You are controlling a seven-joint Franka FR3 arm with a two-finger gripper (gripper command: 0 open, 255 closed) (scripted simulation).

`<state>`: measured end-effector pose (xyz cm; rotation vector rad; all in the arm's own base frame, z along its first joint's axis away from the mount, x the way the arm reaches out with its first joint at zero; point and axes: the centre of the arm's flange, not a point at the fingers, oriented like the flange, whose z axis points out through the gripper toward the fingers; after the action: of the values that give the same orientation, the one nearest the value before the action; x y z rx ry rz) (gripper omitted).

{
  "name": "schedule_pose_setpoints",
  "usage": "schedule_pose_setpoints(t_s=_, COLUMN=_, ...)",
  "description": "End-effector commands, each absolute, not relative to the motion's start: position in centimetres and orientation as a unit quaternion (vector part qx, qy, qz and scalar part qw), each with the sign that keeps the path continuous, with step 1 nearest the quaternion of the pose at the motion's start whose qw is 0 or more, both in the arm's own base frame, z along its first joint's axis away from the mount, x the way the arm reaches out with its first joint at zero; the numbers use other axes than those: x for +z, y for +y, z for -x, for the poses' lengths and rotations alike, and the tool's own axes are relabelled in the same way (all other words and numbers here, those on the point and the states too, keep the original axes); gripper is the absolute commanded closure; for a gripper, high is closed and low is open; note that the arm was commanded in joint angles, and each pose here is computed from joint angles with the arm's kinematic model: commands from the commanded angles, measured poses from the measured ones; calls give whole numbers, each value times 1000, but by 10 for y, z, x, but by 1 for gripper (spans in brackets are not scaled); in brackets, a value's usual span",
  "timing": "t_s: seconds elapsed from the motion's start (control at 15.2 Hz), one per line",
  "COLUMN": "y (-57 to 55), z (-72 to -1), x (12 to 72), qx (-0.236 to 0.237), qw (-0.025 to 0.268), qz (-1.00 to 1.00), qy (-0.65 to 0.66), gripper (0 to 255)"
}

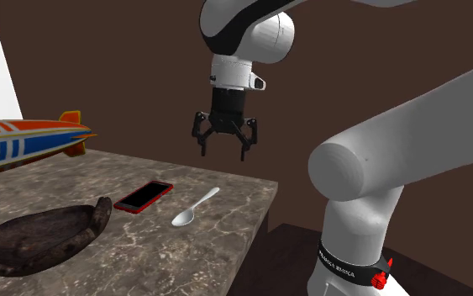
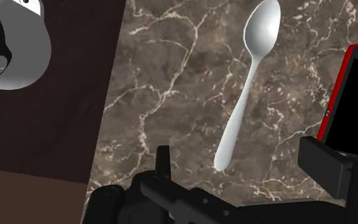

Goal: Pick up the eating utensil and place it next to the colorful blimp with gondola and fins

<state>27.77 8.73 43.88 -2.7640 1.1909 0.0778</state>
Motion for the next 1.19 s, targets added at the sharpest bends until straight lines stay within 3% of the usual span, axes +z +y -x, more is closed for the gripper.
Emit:
schedule_pose_setpoints(t_s=0.0, y=97, z=-280, x=414, qx=24, qw=79, qz=894, qy=441, gripper=0)
schedule_pose_setpoints(t_s=0.26, y=120, z=-291, x=372, qx=21, qw=102, qz=847, qy=521, gripper=0)
schedule_pose_setpoints(t_s=1.12, y=128, z=-293, x=333, qx=21, qw=102, qz=847, qy=521, gripper=0)
